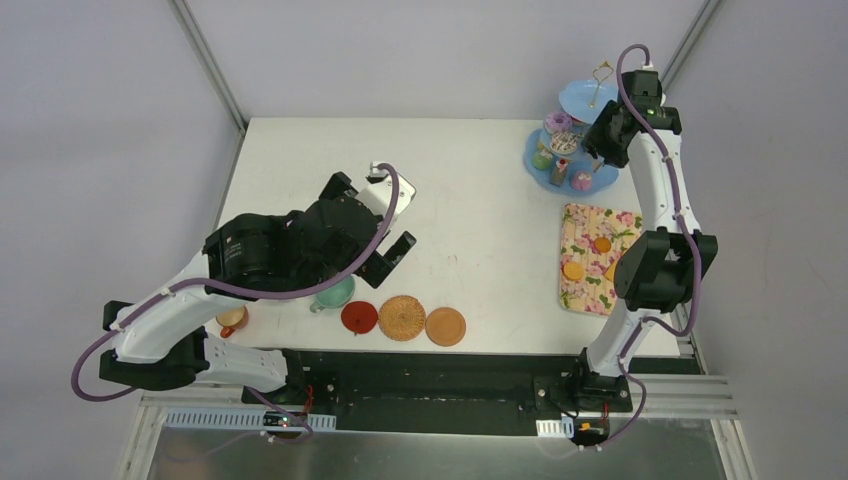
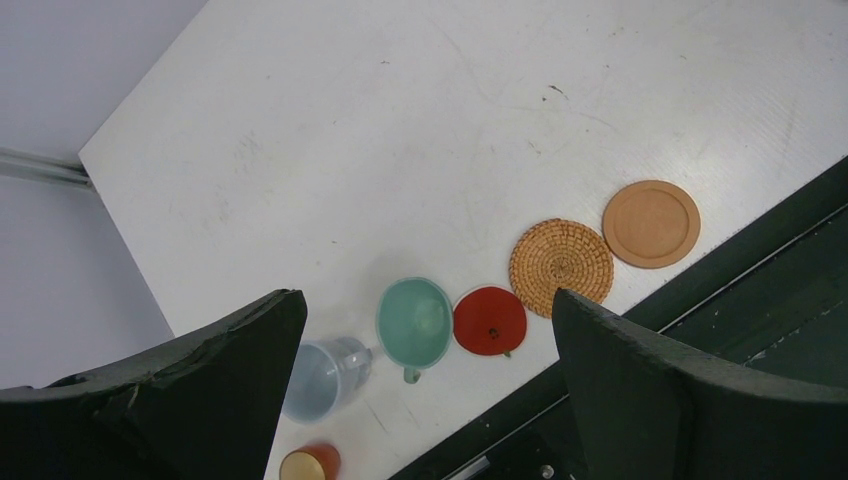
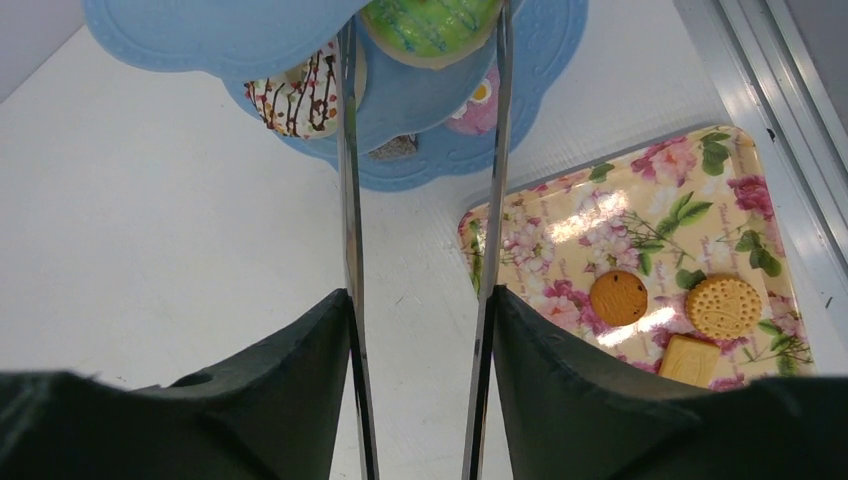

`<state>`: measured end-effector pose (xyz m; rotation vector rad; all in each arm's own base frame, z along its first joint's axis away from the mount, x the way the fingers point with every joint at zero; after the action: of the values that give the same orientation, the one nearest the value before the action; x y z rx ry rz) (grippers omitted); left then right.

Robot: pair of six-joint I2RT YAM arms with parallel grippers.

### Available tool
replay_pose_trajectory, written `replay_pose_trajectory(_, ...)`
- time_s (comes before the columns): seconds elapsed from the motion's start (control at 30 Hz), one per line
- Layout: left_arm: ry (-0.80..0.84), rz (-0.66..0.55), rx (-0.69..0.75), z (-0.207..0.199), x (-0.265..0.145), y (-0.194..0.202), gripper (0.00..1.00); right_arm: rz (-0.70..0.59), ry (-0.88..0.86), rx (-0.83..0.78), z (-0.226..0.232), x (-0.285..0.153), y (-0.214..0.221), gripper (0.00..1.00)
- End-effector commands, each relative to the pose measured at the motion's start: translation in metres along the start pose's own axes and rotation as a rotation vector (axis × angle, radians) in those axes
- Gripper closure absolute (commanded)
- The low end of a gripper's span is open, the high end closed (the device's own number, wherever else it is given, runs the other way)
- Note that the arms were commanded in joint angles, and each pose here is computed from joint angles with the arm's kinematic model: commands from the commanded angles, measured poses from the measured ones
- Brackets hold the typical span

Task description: Serve the afternoon tea

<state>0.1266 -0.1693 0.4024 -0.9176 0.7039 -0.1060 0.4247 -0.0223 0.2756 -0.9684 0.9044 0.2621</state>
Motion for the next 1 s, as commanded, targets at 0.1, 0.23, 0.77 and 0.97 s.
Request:
replay_pose_trajectory(0.1, -0.038, -0.005, 0.028, 0.007, -0.003, -0.004, 0.00, -0.052, -0.027, 0.010, 0.003, -0.023, -0.016, 0.41)
replay_pose_trajectory(0.23, -0.021, -0.006, 0.037, 0.004, -0.001, -0.005, 0.00, -0.038, -0.013, 0.005, -0.006, -0.043, -0.007, 0.41)
replay_pose_trajectory(0.77, 0.140, -0.046, -0.012, -0.010, 0.016, -0.009, 0.00, 0.131, 0.036, 0.208, -0.087, -0.140, 0.120, 0.44)
replay_pose_trajectory(0.97, 0.164, -0.064, -0.003, -0.010, 0.012, -0.006, 0.00, 0.276, 0.082, 0.407, -0.102, -0.128, 0.176, 0.45)
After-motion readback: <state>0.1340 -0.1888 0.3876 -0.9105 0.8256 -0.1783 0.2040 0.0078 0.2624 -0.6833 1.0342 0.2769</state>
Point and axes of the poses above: each gripper's point midway between its finger pads, its own x axis out along the fingers, its own z axis along the line the jaws close on, y = z × x, the point moved 6 cm from there along -x, back along the fingers, and after that the axes turned 6 degrees about x, right-handed, at the moved point
